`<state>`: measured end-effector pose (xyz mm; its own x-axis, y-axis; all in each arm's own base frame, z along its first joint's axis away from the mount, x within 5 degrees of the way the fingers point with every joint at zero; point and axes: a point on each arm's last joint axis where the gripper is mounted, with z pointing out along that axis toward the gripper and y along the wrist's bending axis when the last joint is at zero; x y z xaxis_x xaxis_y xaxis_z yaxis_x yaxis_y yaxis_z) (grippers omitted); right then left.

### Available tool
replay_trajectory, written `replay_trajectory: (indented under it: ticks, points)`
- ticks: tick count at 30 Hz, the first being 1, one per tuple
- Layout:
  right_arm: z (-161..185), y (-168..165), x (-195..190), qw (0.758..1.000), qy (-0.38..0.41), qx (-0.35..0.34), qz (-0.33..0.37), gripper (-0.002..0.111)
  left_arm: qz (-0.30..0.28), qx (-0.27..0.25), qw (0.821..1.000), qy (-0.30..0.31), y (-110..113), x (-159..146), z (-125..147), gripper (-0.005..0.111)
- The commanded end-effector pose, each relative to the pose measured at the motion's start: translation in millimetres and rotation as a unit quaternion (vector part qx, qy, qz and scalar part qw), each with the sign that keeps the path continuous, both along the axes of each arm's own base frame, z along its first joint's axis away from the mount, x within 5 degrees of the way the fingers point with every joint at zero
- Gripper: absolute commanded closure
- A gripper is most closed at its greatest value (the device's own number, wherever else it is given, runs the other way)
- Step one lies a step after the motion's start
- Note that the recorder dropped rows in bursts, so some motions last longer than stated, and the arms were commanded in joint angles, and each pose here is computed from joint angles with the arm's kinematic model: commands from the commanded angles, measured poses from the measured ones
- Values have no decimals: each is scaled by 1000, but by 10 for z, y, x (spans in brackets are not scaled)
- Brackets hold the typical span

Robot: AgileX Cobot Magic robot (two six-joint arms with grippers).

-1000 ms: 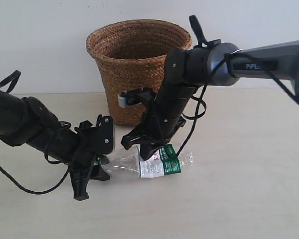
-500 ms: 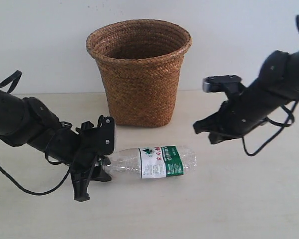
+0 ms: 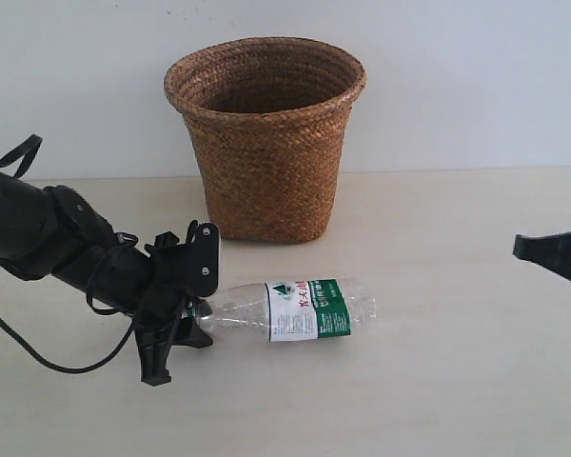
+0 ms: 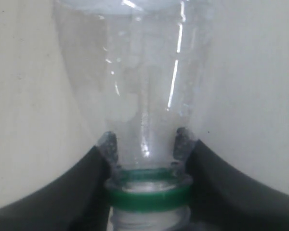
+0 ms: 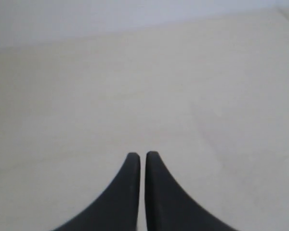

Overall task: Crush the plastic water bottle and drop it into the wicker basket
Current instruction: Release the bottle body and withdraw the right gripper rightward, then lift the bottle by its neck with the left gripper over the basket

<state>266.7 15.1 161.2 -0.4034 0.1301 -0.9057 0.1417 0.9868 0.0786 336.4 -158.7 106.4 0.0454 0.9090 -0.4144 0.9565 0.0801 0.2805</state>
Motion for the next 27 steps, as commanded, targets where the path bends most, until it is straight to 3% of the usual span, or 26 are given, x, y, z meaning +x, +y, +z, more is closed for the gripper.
replay_trajectory:
  ticks: [1, 2, 6, 16, 27]
  points:
    - [129, 31, -391, 984, -171, 34, 45, 108, -10, 2, 1000, 8, -27, -35, -25, 103]
    - [125, 4, -566, 978, -199, 37, 42, 108, -10, 2, 1000, 8, -27, -35, -25, 103]
    - [4, -93, -1014, 986, -166, 20, 23, 108, -10, 2, 1000, 7, -26, -33, -25, 103]
    - [374, -10, -1404, 978, -181, -3, 105, 108, -9, 2, 1000, 6, -25, -30, -25, 103]
    - [579, -78, -2043, 956, -273, 12, 107, 108, -10, 2, 1000, 8, -27, -34, -25, 103]
